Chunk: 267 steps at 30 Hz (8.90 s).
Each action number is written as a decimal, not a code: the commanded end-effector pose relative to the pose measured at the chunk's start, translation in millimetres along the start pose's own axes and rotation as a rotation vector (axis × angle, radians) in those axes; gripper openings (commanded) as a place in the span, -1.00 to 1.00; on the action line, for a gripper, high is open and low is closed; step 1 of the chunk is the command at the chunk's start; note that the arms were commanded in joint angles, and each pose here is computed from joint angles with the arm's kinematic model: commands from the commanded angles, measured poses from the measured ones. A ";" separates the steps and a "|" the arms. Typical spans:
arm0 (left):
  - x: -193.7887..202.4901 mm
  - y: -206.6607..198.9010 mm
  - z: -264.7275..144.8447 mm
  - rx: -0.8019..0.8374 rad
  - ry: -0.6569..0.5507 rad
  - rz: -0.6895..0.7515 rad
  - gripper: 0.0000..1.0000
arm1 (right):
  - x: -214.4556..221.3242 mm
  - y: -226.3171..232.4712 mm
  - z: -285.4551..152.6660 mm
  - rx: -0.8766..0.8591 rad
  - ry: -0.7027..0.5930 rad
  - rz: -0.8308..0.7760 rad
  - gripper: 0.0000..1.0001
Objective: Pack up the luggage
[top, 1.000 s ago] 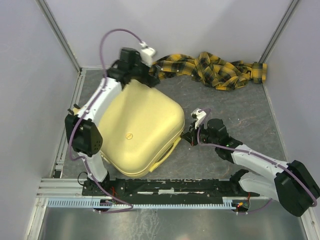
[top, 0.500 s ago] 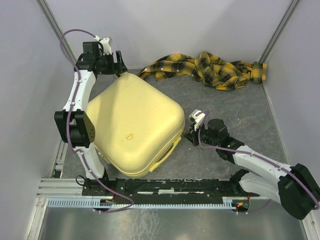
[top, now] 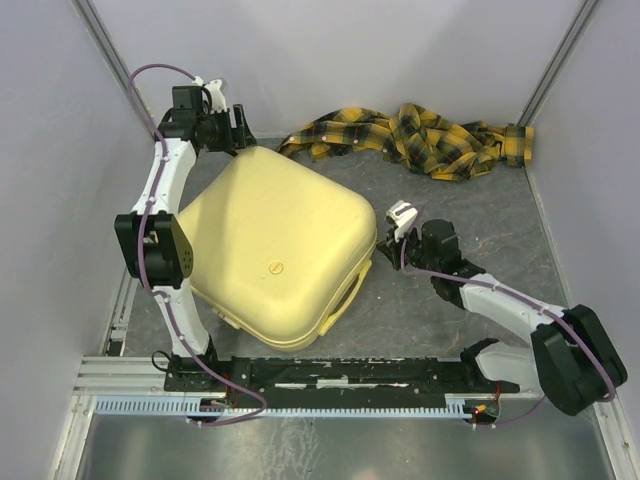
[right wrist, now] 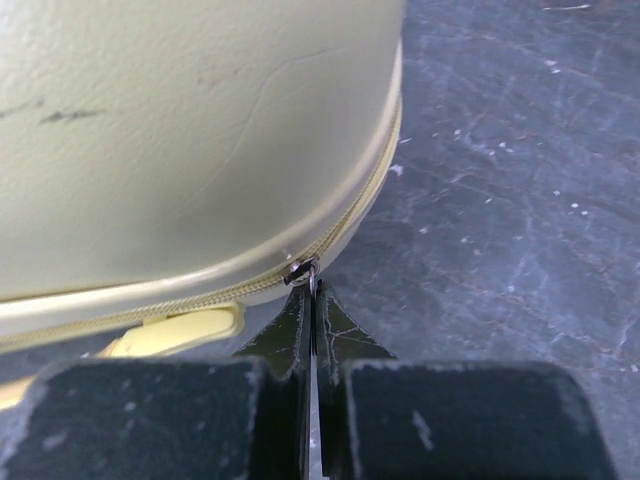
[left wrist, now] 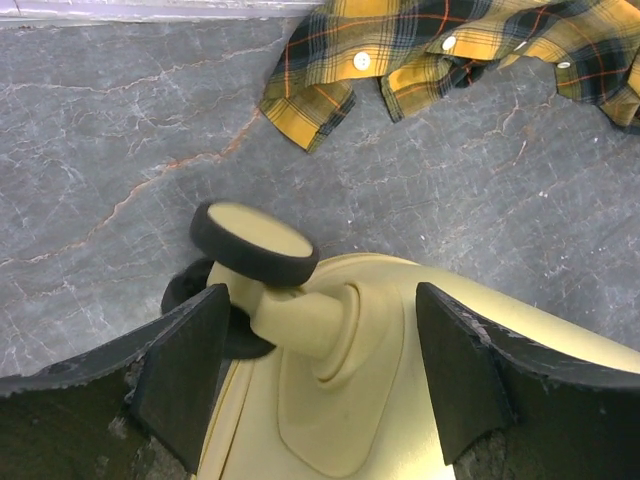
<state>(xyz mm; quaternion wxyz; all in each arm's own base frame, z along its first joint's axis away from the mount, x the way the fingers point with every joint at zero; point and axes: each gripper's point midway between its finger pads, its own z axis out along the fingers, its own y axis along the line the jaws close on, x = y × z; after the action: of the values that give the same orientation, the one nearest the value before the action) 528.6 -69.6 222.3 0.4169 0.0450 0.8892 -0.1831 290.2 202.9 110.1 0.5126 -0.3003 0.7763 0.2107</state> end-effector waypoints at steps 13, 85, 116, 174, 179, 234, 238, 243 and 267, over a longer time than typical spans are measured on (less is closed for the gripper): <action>78.3 -69.6 41.2 0.320 0.279 0.102 0.29 | -53.7 -16.4 16.2 -0.087 -0.139 -0.076 -0.96; 53.4 103.4 -93.5 -0.389 -0.138 -0.593 -0.18 | -31.3 9.6 -14.0 -0.084 -0.045 -0.004 -0.96; -21.4 117.2 -65.1 -0.256 -0.062 0.033 0.22 | -59.8 -53.3 16.7 -0.196 -0.079 -0.166 -0.96; 311.4 -314.3 -69.0 -0.005 0.095 0.946 0.80 | -66.7 -54.3 15.2 -0.113 -0.112 0.020 -0.96; 332.0 -279.1 -50.7 -0.115 0.132 0.984 0.78 | -61.6 -51.0 11.6 -0.113 -0.106 0.025 -0.96; 410.9 -167.6 -155.7 0.680 0.275 1.823 -0.49 | -73.5 -42.9 -11.5 -0.179 -0.112 -0.186 -0.59; 362.4 -203.1 -158.0 0.577 0.192 1.745 0.07 | -58.2 -32.8 -29.7 -0.177 -0.069 -0.170 -0.36; 311.7 -247.6 -181.7 0.543 0.017 1.677 0.84 | -53.1 -36.3 -40.0 -0.121 -0.043 -0.152 0.03; 130.6 -254.8 -228.3 0.276 -0.193 1.145 0.99 | -92.4 -91.8 -28.7 0.096 0.051 -0.087 0.90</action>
<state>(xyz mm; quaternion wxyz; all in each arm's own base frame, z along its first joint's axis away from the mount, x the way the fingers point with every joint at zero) 183.1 -253.9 314.2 0.5107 0.6556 0.5560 -0.0149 344.4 143.4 183.1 0.5031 -0.3250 0.7852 0.1572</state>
